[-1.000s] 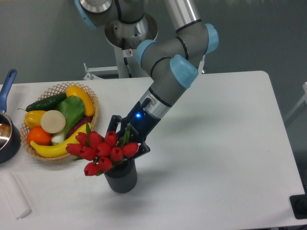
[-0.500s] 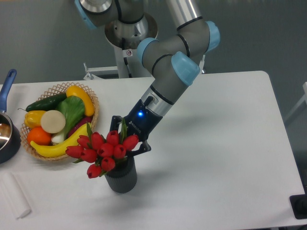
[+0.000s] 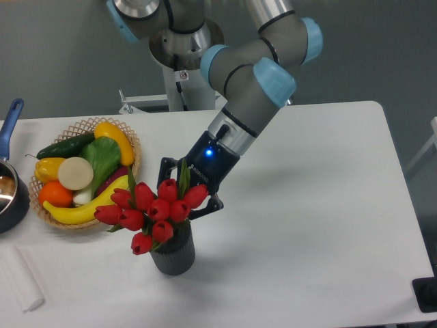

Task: Pick up the flowers from the vase
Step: 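Lift the gripped tulip bunch straight up out of the black vase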

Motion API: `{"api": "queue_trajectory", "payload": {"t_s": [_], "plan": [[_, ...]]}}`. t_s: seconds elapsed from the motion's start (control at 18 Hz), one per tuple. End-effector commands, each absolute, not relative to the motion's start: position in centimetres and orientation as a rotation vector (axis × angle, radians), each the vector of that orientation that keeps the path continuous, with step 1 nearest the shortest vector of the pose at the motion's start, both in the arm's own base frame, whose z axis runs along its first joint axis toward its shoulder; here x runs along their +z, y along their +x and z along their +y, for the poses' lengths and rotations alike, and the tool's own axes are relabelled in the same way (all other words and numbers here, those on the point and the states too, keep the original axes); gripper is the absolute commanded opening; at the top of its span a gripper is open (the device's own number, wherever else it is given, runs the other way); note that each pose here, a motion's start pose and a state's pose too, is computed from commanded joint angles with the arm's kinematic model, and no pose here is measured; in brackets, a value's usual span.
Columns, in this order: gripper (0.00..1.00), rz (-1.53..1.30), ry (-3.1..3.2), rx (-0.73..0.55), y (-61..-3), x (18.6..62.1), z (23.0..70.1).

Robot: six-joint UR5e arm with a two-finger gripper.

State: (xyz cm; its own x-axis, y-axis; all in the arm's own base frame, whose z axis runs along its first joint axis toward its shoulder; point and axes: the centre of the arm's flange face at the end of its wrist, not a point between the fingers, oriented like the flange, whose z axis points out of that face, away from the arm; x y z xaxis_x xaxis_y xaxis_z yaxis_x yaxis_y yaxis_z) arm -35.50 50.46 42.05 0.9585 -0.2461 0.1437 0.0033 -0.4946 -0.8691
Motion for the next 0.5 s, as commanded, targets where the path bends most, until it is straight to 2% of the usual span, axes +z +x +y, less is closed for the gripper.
{"api": "queue_trajectory", "payload": {"t_s": [0.28, 0.5], "plan": [[0.32, 0.132, -2.051, -0.289, -35.9, 44.1, 49.2], [0.32, 0.089, -2.013, -0.330, -35.5, 45.8, 48.6]]}}
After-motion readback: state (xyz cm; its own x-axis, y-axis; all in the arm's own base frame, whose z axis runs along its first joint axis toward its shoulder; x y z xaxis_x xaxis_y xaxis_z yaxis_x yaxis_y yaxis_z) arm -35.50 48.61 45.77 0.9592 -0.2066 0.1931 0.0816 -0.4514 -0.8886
